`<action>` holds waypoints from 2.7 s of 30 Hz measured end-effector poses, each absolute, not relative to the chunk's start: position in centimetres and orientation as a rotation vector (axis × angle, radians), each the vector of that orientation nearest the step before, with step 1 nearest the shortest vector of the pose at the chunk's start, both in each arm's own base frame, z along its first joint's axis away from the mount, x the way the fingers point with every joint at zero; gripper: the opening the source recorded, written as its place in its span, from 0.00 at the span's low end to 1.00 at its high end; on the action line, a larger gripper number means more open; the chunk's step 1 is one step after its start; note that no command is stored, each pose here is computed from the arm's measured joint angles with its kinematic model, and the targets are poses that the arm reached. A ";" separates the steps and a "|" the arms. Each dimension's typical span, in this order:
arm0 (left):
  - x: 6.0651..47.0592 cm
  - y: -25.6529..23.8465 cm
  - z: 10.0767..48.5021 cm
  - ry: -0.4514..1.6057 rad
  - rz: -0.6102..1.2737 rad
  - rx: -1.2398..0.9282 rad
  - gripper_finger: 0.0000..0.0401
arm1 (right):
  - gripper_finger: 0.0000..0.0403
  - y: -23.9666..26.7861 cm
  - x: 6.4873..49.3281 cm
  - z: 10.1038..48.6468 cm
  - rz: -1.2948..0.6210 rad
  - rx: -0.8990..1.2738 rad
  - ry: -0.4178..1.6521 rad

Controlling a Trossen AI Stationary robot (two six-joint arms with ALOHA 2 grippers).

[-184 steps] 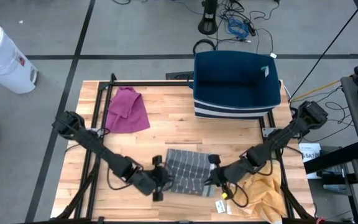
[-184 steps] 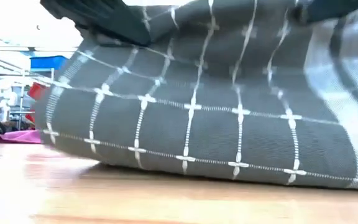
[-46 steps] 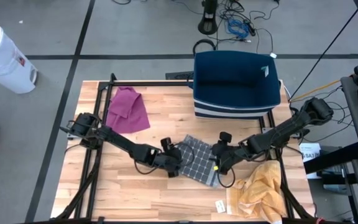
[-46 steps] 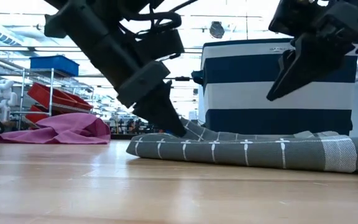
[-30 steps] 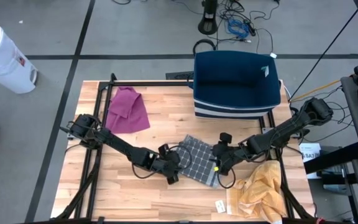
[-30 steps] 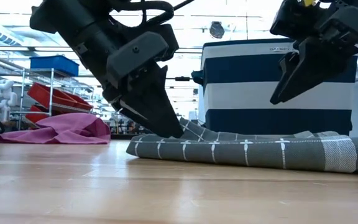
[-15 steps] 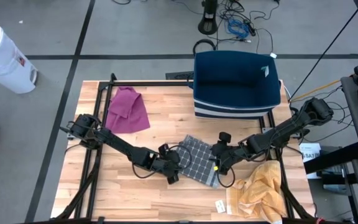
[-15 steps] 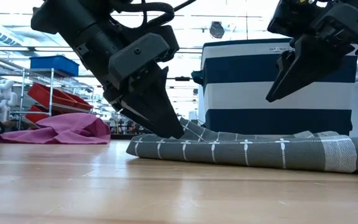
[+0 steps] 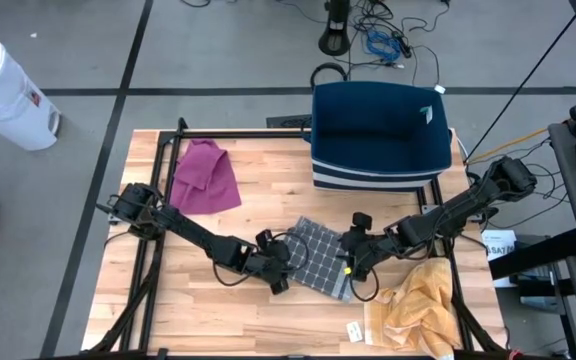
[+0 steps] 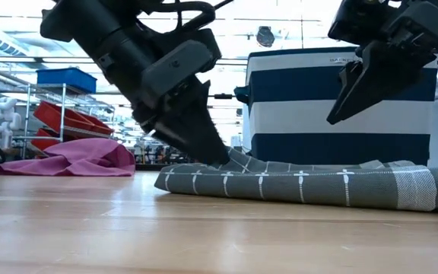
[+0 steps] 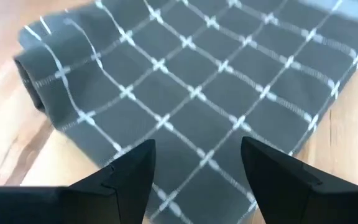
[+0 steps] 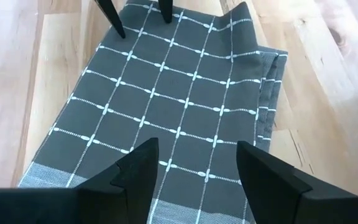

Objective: Fold towel
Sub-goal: Fold the gray checkered towel

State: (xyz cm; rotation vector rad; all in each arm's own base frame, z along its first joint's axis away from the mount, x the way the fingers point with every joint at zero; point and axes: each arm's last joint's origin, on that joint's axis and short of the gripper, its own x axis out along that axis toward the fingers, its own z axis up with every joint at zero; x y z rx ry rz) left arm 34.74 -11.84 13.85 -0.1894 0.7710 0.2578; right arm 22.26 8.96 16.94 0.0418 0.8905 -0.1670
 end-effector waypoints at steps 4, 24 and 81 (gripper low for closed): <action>35.5 -11.4 14.4 0.694 0.267 -0.219 0.61 | 0.50 9.1 22.0 16.6 -0.110 0.100 0.963; 36.2 -8.9 14.4 0.687 0.324 -0.254 0.61 | 0.50 9.8 21.1 16.1 -0.030 0.083 1.066; 33.2 -4.0 15.7 0.879 0.667 -0.075 0.61 | 0.50 6.1 31.3 13.4 -0.152 -0.236 0.931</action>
